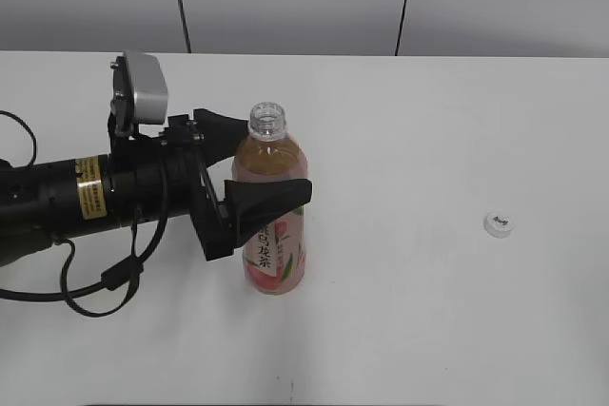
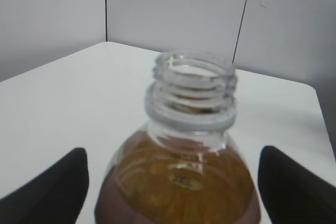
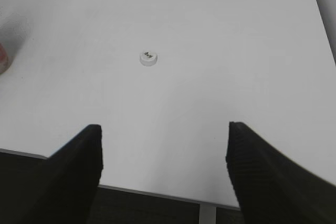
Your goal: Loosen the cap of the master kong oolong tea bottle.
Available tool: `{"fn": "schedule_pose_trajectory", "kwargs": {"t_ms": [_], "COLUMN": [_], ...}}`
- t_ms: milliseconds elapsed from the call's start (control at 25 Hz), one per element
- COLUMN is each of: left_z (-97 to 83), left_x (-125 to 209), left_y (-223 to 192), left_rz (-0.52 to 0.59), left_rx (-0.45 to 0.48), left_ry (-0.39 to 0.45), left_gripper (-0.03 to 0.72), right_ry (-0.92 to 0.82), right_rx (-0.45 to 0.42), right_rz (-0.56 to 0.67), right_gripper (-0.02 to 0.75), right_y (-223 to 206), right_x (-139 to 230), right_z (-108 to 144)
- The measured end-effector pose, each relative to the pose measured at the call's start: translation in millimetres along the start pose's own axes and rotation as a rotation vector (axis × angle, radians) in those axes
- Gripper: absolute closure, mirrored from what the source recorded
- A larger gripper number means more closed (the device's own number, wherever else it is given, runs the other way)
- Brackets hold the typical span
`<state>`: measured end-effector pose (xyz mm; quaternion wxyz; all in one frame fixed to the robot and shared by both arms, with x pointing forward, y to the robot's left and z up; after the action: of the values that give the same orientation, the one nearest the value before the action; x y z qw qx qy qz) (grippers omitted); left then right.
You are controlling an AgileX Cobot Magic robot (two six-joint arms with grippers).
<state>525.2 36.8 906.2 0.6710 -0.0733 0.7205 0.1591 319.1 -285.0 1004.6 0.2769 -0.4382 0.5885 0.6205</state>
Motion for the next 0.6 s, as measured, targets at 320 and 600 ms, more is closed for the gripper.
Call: {"fn": "schedule_pose_trajectory", "kwargs": {"t_ms": [320,600], "left_z": [4.4,4.5], "left_x": [-2,-13], "left_y": [0,2], "left_rz": [-0.009,-0.032], "left_rx": [-0.023,-0.030], "left_ry": [0.010,-0.012], "left_gripper": [0.094,0.094], "right_ry": [0.000,0.000], "right_rx": [0.002,0.002], "right_rz": [-0.020,-0.020], "right_gripper": [0.181,0.181], "right_y": [3,3], "right_x": [0,0], "right_z": [0,0]}}
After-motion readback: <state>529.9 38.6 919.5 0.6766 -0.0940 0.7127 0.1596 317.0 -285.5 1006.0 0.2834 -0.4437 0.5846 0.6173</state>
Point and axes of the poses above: a point on each arm's last joint axis where the gripper is mounted, y pointing back along that axis away from the gripper, z along the wrist's bending axis when the last joint is at zero, x = y × z, the point moved 10 cm from there along -y, pointing out along that axis toward the gripper, and after that the axes turned 2 degrees about -y, right-handed, at the moved point
